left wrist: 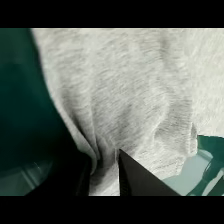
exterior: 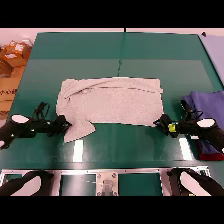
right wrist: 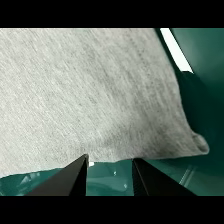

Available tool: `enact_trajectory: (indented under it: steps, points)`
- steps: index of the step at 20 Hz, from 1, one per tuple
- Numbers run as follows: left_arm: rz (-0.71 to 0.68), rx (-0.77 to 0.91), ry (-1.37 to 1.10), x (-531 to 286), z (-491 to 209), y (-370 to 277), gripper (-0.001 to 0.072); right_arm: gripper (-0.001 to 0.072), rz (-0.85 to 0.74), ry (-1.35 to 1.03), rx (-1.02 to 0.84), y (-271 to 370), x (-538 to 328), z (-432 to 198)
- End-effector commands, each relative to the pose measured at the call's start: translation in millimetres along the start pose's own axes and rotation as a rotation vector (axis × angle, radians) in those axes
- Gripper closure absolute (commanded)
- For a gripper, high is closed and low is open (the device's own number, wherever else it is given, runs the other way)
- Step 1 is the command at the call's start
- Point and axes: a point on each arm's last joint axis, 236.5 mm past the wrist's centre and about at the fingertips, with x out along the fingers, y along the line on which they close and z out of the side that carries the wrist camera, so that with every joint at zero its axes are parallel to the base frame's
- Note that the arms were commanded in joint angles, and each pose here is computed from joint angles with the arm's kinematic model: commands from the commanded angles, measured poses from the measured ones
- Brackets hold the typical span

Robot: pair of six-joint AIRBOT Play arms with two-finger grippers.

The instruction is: Fold the shirts.

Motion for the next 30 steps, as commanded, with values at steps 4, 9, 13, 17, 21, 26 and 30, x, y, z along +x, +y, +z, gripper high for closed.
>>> enact_trajectory:
  steps: [4,9,13,17,21,26,30]
  points:
    - [0.046,0.146,0.153,-13.8,-16.3,-6.0,0.0689,0.0384,-0.025,0.045,-0.02,-6.4,0.4,-11.0]
    - [0.057,0.169,0.162,-18.7,-13.8,-8.2,0.0689,0.0383,-0.029,-0.081,0.026,-8.2,1.9,19.6]
    - [0.055,0.17,0.164,-18.9,-14.0,-8.6,0.069,0.0587,0.031,-0.161,0.154,-1.3,10.8,44.1]
    - [0.031,0.22,0.208,-33.3,-18.2,-25.0,0.0691,0.0703,0.03,-0.085,0.017,2.1,9.9,28.7]
    - [0.131,0.291,0.13,-78.2,-25.8,-27.2,0.0691,0.0704,-0.042,0.008,-0.092,-12.8,-21.6,8.0]
    - [0.132,0.322,-0.012,-128.3,-48.4,-50.1,0.0692,0.0703,-0.149,-0.011,-0.145,-31.9,-75.8,-12.2]
    - [0.093,0.338,-0.07,-130.8,-40.1,-62.2,0.0692,0.0703,-0.072,-0.103,-0.195,-5.1,-87.8,-2.3]
